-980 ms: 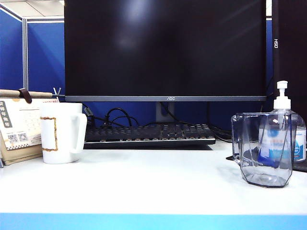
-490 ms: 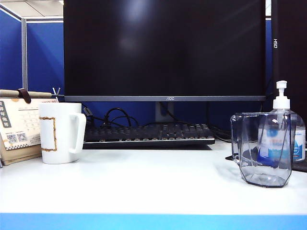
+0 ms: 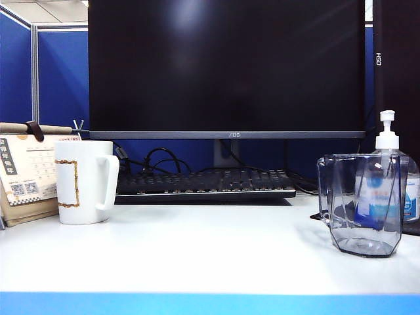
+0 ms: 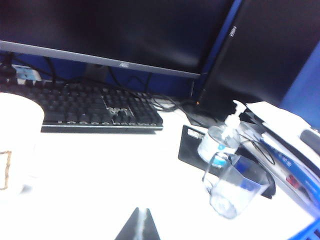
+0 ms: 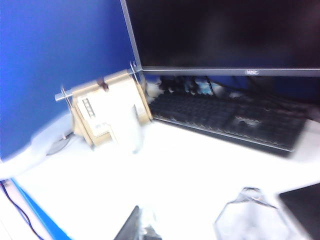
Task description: Swap the positions of the transparent plastic cup and the white ceramic cup.
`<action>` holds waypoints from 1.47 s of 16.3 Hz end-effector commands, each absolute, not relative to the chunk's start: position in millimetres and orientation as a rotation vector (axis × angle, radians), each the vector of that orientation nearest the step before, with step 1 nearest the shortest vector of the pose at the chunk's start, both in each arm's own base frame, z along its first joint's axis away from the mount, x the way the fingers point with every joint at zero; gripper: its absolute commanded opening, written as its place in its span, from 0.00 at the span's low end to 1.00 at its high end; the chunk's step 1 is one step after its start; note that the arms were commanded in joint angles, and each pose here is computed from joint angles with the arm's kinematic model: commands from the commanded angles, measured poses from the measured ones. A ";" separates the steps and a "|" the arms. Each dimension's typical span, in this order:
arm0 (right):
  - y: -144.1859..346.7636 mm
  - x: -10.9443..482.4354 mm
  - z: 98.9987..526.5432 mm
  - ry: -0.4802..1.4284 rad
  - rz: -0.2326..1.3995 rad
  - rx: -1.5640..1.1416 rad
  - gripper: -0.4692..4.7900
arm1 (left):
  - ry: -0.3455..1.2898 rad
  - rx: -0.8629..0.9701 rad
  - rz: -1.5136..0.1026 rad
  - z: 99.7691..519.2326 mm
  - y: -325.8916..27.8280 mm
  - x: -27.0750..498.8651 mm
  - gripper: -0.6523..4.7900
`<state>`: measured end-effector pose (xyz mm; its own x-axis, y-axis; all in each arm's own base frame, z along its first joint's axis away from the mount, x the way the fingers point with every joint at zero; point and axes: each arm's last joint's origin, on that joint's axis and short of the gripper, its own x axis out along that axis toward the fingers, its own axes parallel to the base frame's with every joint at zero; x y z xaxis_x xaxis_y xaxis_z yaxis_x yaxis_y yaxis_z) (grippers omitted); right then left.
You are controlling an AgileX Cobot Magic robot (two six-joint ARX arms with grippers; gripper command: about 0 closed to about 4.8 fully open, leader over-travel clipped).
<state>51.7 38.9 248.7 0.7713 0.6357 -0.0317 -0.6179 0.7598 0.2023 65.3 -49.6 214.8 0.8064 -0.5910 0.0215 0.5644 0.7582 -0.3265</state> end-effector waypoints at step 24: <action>60.3 77.8 149.7 0.354 0.710 0.432 0.08 | 0.339 -0.470 -0.562 149.0 -58.3 76.8 0.11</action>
